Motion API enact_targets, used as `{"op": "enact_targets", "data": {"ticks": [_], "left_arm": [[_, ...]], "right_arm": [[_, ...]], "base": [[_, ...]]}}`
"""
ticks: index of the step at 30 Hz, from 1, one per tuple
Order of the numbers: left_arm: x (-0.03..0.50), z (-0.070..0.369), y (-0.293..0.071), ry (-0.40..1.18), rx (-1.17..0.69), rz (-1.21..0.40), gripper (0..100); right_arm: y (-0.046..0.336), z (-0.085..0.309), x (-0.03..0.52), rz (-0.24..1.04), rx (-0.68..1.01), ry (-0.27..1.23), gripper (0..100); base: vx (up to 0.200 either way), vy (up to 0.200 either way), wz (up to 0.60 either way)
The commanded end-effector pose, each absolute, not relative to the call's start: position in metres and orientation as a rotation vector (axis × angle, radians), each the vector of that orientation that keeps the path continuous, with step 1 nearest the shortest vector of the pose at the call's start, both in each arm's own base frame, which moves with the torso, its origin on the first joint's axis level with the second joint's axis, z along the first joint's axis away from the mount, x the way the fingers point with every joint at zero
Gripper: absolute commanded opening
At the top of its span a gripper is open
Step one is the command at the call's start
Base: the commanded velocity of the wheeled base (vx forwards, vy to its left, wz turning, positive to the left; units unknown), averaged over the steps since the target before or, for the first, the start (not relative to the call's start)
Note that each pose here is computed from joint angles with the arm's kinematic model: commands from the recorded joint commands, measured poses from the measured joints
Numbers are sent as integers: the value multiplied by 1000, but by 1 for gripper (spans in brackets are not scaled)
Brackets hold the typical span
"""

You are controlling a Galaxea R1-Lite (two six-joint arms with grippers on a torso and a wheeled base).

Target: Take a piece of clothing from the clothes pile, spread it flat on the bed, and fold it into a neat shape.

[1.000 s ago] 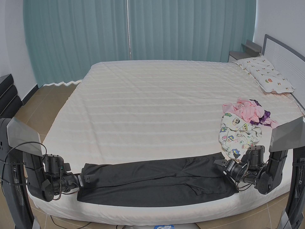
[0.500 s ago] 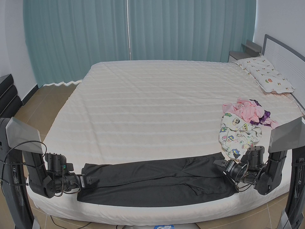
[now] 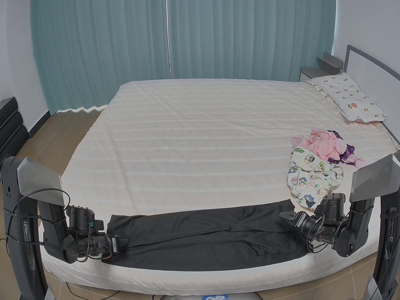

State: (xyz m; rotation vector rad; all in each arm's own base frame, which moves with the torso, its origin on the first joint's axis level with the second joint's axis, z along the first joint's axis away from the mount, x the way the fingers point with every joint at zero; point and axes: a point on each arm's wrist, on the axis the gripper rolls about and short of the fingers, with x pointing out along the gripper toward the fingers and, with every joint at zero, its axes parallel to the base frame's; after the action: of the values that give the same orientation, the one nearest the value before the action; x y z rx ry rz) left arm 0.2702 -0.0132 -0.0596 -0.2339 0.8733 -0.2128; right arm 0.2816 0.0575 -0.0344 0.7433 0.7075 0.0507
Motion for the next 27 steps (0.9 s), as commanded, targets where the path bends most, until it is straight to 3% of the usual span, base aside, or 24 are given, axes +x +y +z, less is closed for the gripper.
{"op": "enact_targets", "data": {"ticks": [1,11,27], "left_arm": [[268,-60,-13,878,-235,-212,0],[270,-44,-3,820,-253,-185,0],[274,14,60,749,-373,-78,0]], "right_arm": [[57,-36,281,49,741,711,100],[57,-36,281,49,741,711,100],[57,-36,281,48,740,713,100]], "base": [[0,0,0],[0,0,0],[0,0,0]]}}
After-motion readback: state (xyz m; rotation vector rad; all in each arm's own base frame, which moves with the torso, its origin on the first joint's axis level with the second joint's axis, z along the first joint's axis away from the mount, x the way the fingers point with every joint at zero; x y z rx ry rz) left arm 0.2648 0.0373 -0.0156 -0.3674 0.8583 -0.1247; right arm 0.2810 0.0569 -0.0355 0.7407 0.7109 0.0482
